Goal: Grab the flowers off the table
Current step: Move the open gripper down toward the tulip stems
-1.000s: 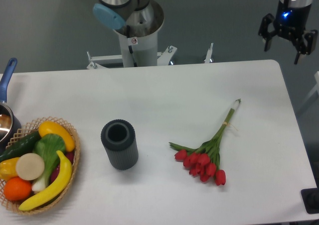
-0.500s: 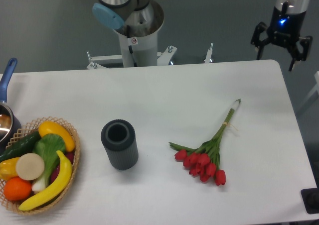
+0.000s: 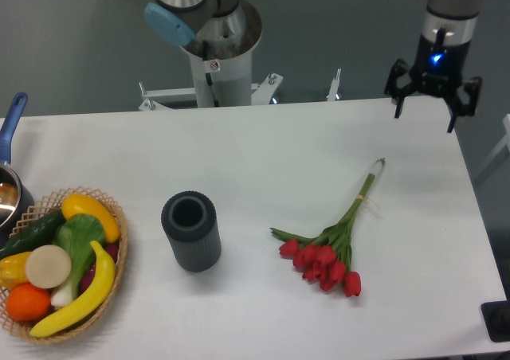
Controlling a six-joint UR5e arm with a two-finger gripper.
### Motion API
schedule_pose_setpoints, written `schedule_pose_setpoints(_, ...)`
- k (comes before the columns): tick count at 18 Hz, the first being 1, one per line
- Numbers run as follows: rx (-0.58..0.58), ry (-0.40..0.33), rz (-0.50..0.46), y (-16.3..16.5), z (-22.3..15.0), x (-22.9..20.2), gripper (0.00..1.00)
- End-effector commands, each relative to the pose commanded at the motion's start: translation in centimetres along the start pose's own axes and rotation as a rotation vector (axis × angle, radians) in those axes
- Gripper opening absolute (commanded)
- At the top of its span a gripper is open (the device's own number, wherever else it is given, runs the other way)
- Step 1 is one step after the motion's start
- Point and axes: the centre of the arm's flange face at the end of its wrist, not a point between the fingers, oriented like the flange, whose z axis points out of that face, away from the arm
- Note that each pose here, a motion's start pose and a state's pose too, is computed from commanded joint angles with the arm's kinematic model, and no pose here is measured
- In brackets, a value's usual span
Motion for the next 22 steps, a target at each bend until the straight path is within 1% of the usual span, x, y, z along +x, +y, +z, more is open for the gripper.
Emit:
schedule_pose_setpoints(2,0.0,0.028,0.014,-1.1,1.6,0.4,1.0)
schedule_pose_setpoints(4,-0.001,0.049,-0.006,-1.0,3.0,0.5,1.0)
schedule_pose_setpoints(5,-0.003,0.053,0.001,-1.0,3.7,0.6,1.0)
schedule_pose_setpoints(9,-0.002,0.027,0.005,-0.3,6.0,1.3,1.0)
schedule_pose_setpoints(19,-0.009,0.145,0.027,-2.0,12.8,2.1,1.0)
schedule_pose_setpoints(22,-0.01,0.163,0.04,-2.4,14.4,1.8,1.0)
